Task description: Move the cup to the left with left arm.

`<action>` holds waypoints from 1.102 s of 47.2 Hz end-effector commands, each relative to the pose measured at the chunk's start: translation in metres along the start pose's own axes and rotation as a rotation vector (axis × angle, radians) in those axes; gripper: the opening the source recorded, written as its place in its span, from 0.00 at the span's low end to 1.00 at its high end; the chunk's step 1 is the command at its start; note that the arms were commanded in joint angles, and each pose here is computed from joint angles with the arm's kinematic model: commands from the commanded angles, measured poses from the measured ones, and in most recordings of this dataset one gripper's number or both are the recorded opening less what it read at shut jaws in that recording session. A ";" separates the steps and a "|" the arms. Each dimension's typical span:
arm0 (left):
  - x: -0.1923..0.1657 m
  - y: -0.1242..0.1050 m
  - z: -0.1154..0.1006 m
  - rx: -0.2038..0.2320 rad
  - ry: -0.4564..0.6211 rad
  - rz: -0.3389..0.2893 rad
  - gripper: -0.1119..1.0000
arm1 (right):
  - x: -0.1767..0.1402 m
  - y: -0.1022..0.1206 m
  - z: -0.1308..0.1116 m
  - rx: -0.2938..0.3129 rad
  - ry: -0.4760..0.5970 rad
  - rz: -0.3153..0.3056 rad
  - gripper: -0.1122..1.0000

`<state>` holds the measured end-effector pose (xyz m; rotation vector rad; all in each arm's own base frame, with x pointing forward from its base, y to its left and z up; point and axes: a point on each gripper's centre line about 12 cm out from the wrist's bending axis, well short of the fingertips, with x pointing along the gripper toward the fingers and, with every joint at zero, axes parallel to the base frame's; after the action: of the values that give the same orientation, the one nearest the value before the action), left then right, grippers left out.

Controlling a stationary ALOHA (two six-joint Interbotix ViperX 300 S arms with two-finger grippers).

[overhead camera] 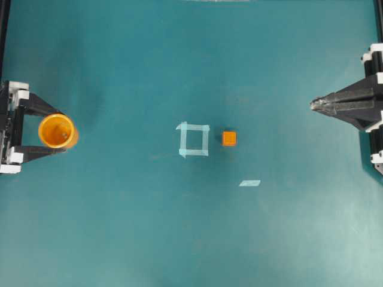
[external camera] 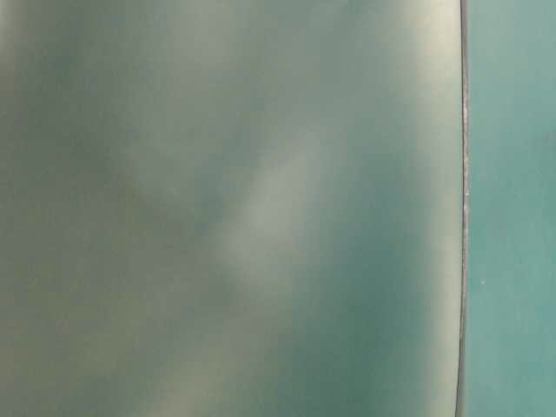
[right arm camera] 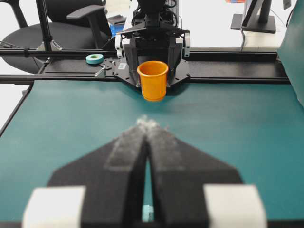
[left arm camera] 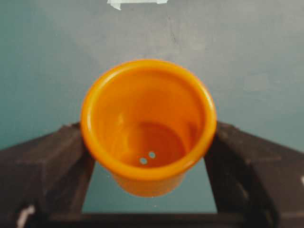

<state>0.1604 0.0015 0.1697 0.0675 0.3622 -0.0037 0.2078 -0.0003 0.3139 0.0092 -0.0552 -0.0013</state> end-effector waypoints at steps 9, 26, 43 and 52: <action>0.004 -0.001 -0.002 0.009 0.015 -0.005 0.73 | 0.003 0.000 0.013 0.002 -0.032 0.000 0.10; 0.006 -0.001 -0.004 0.016 0.024 -0.005 0.73 | 0.003 0.000 0.011 0.002 -0.018 0.000 0.10; 0.006 0.004 -0.005 0.006 0.028 0.021 0.73 | 0.003 0.000 0.010 0.002 -0.012 0.000 0.10; 0.006 0.004 -0.004 0.005 0.026 0.022 0.73 | 0.003 0.000 0.010 0.002 -0.011 0.000 0.10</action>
<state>0.1615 0.0054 0.1613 0.0727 0.3953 0.0165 0.2079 -0.0004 0.3116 0.0107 -0.0353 -0.0016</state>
